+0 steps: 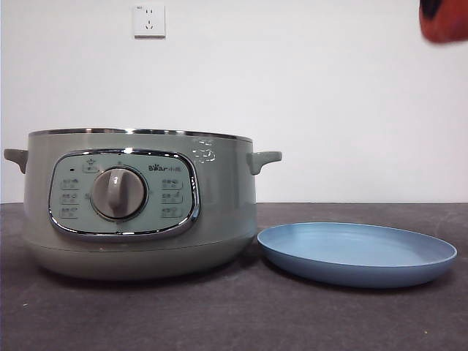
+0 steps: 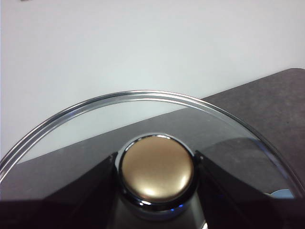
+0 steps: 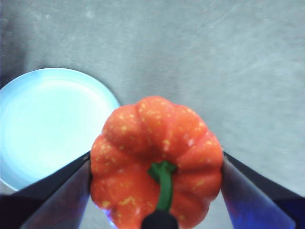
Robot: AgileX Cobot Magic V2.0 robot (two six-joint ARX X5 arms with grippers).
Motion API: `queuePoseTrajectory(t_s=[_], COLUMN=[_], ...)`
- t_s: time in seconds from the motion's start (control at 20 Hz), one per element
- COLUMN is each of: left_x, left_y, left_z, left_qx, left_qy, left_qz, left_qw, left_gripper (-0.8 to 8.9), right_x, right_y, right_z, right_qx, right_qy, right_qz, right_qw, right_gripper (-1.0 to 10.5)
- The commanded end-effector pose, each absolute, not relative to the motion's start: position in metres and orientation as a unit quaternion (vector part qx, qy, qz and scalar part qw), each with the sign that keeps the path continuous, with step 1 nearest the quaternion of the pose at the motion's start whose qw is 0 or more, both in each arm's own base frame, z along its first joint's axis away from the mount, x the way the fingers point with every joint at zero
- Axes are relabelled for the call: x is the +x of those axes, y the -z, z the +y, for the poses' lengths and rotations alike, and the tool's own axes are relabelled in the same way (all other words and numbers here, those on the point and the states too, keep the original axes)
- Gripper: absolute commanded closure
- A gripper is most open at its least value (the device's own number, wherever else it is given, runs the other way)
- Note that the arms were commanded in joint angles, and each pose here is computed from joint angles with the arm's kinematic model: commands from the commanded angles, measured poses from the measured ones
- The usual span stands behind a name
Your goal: Take the pumpkin out from the steamer,put the pumpkin in the blue plate,close the lid
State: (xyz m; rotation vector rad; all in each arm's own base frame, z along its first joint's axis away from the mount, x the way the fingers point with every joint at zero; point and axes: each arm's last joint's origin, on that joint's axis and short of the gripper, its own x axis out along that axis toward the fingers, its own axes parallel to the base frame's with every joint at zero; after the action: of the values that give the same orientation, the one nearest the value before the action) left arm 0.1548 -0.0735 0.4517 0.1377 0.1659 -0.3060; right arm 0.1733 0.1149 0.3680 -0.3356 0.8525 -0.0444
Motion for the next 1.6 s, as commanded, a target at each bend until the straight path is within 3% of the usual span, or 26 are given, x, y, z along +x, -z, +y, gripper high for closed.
queuePoseTrajectory(t_s=[0.05,0.25,0.35,0.6,0.75,0.9,1.0,1.2,1.45,1.6], left_x=[0.150,0.150,0.150,0.150,0.149,0.149,0.149,0.149,0.149,0.151], left_y=[-0.463,-0.463,-0.463,-0.461,-0.460,-0.459,-0.458,-0.458,-0.457,-0.450], left_z=[-0.072,-0.073,-0.073,-0.073,-0.073,-0.073,-0.073,-0.073,-0.073,-0.075], left_qx=[0.053,0.051,0.052,0.054,0.054,0.056,0.057,0.058,0.060,0.066], left_qy=[0.155,0.175,0.175,0.178,0.189,0.189,0.189,0.189,0.190,0.202], left_qz=[0.045,0.046,0.049,0.057,0.061,0.066,0.070,0.073,0.078,0.107], left_qw=[0.985,0.982,0.982,0.981,0.979,0.978,0.978,0.977,0.977,0.971], left_gripper=[8.22,8.22,8.22,8.22,8.22,8.22,8.22,8.22,8.22,8.22], right_x=[0.177,0.190,0.199,0.231,0.251,0.263,0.267,0.272,0.272,0.267], right_y=[-0.334,-0.291,-0.277,-0.240,-0.216,-0.198,-0.191,-0.182,-0.182,-0.201], right_z=[0.119,0.136,0.144,0.155,0.154,0.151,0.148,0.144,0.144,0.143], right_qx=[-0.145,-0.110,-0.104,-0.128,-0.108,-0.103,-0.088,-0.083,-0.075,-0.050], right_qy=[0.001,-0.101,-0.126,-0.122,-0.140,-0.132,-0.150,-0.144,-0.140,-0.157], right_qz=[0.411,0.402,0.403,0.439,0.476,0.498,0.516,0.533,0.534,0.511], right_qw=[0.900,0.903,0.900,0.881,0.861,0.851,0.839,0.829,0.830,0.844], right_gripper=[9.6,9.4,9.4,9.4,7.5,6.9,6.8,4.3,3.7,3.8])
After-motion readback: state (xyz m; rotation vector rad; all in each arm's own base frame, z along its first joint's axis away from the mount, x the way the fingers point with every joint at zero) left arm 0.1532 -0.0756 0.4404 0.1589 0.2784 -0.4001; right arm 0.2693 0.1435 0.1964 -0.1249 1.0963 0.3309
